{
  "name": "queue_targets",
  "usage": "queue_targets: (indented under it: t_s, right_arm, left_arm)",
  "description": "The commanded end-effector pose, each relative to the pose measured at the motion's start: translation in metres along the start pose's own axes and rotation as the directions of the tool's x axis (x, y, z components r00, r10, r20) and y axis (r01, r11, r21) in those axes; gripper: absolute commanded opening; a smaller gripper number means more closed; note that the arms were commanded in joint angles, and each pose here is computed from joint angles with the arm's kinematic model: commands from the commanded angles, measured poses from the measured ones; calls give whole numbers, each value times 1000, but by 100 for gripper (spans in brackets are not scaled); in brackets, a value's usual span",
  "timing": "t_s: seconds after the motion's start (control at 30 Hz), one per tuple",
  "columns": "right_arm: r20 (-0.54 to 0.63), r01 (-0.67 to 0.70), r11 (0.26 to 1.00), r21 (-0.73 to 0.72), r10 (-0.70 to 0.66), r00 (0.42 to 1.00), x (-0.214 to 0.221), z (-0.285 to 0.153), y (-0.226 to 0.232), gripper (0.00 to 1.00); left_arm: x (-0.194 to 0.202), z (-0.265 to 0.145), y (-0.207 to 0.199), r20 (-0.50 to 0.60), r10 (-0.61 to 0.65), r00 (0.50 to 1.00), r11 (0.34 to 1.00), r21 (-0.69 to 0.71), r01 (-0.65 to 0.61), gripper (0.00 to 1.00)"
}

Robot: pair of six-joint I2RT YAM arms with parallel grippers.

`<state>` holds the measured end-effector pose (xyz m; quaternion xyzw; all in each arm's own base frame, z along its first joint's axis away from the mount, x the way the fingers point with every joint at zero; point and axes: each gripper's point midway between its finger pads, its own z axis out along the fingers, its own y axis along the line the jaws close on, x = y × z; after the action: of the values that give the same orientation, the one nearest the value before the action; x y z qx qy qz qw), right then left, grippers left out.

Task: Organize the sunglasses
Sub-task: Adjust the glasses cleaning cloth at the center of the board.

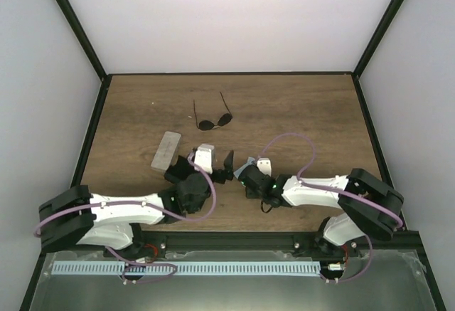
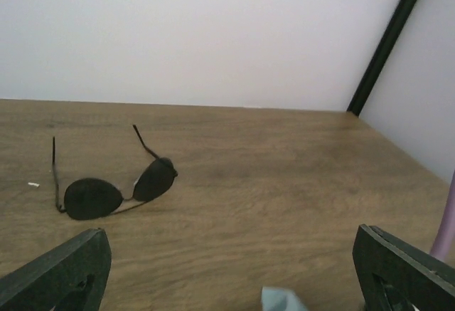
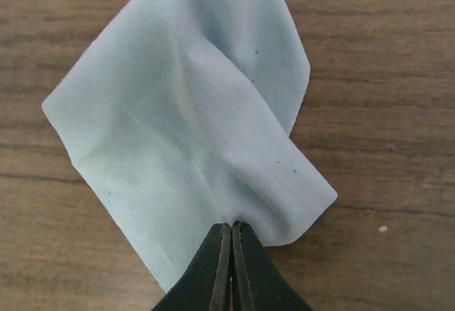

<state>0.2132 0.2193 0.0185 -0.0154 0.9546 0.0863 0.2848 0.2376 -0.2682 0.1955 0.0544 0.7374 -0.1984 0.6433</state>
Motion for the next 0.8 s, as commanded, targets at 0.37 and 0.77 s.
queue_targets:
  t_s: [0.37,0.77]
  right_arm:
    - [-172,-152,969,-197,119,978,-118,-145,51,1]
    - [-386,-320,868,-380,165,907,-111,-173,65,1]
  left_arm:
    - [-143,46,-26,-149,-101,984,993,-73,90,93]
    - [-118,52,-34,-376,-250,892,966,-36,256,76]
